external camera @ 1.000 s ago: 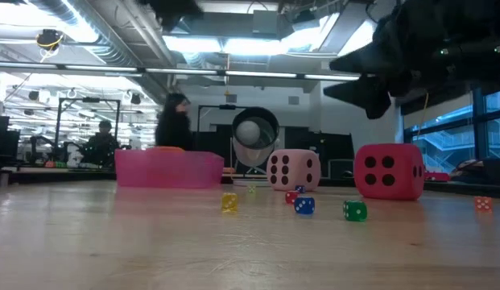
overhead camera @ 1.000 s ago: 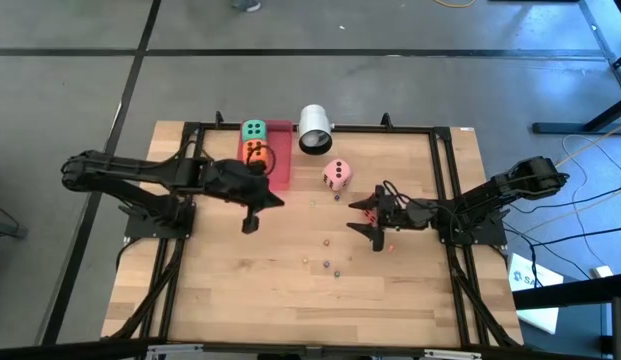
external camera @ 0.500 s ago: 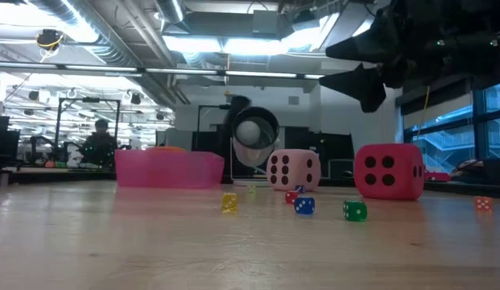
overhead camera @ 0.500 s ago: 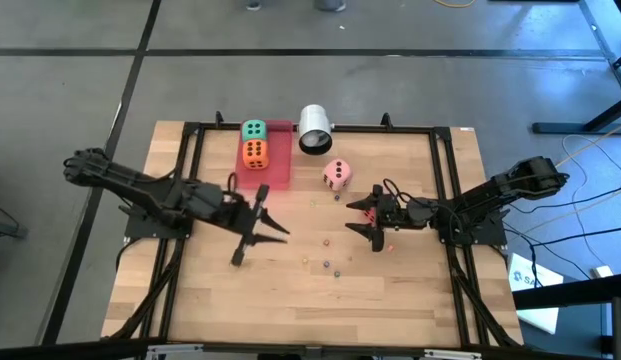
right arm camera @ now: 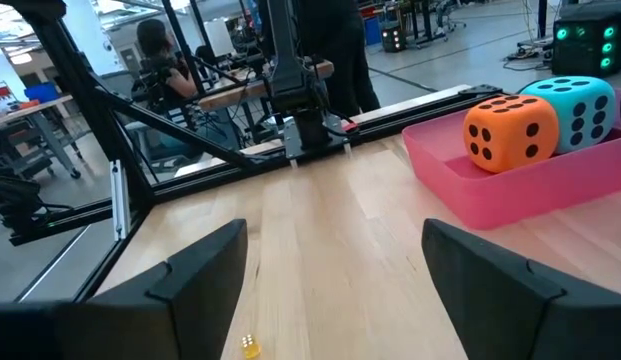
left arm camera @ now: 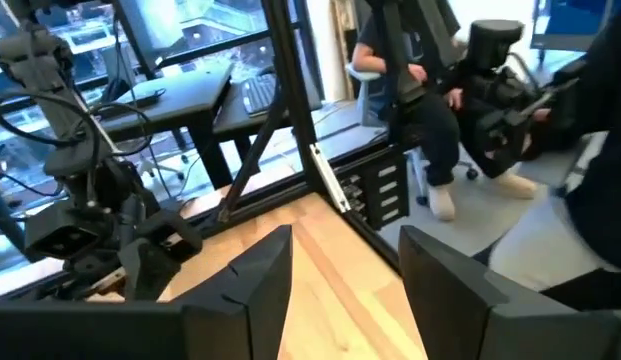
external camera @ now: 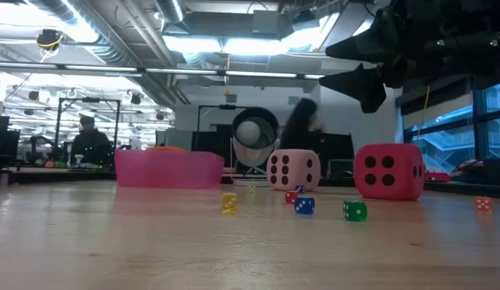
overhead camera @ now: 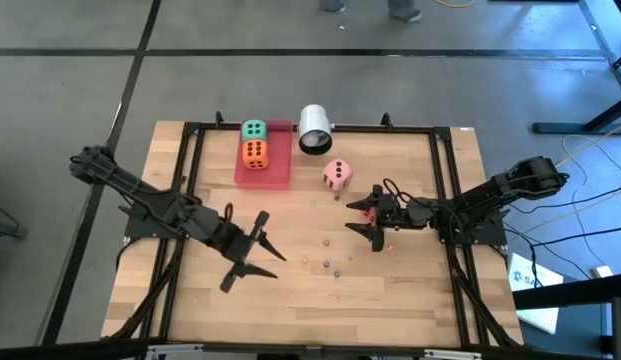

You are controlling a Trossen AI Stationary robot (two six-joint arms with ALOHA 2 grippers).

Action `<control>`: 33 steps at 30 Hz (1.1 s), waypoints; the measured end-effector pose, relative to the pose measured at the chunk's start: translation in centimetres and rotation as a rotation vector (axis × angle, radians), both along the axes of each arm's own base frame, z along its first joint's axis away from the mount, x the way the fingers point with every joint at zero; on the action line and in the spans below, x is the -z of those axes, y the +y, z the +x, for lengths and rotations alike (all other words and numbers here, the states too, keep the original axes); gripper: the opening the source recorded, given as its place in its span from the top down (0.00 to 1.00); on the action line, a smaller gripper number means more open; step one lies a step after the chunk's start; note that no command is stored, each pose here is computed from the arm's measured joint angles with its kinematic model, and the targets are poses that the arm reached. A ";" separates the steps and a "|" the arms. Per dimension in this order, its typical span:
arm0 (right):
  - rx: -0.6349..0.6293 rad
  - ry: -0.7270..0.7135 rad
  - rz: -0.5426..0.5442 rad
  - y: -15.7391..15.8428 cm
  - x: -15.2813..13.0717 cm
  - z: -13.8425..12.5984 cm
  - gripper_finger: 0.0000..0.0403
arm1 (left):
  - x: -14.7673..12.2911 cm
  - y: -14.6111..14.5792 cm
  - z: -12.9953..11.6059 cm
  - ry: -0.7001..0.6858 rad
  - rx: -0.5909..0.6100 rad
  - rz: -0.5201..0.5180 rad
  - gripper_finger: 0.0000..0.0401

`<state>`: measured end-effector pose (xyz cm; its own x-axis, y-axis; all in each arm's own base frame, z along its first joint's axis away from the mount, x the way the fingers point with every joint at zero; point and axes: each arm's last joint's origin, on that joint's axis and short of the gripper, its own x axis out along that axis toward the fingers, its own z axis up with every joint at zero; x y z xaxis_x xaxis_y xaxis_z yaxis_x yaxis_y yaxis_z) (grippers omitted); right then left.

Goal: Pick & Place Dice
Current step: Put the small yellow dice into the red bin

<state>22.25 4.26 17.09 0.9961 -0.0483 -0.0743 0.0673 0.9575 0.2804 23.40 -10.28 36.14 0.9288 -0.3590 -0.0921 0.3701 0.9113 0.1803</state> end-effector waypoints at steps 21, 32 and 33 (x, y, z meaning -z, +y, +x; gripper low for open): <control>0.000 -0.081 0.016 0.0 -0.8 0.0 0.26 | 12.3 4.1 -1.6 -0.019 -0.345 -0.084 0.61; -0.001 -0.031 -0.016 0.0 -0.3 0.0 0.26 | 16.9 4.9 -1.5 0.161 -0.455 -0.204 0.60; -0.001 -0.028 -0.019 0.0 -0.3 0.0 0.26 | 17.3 4.8 -1.3 0.177 -0.458 -0.203 0.60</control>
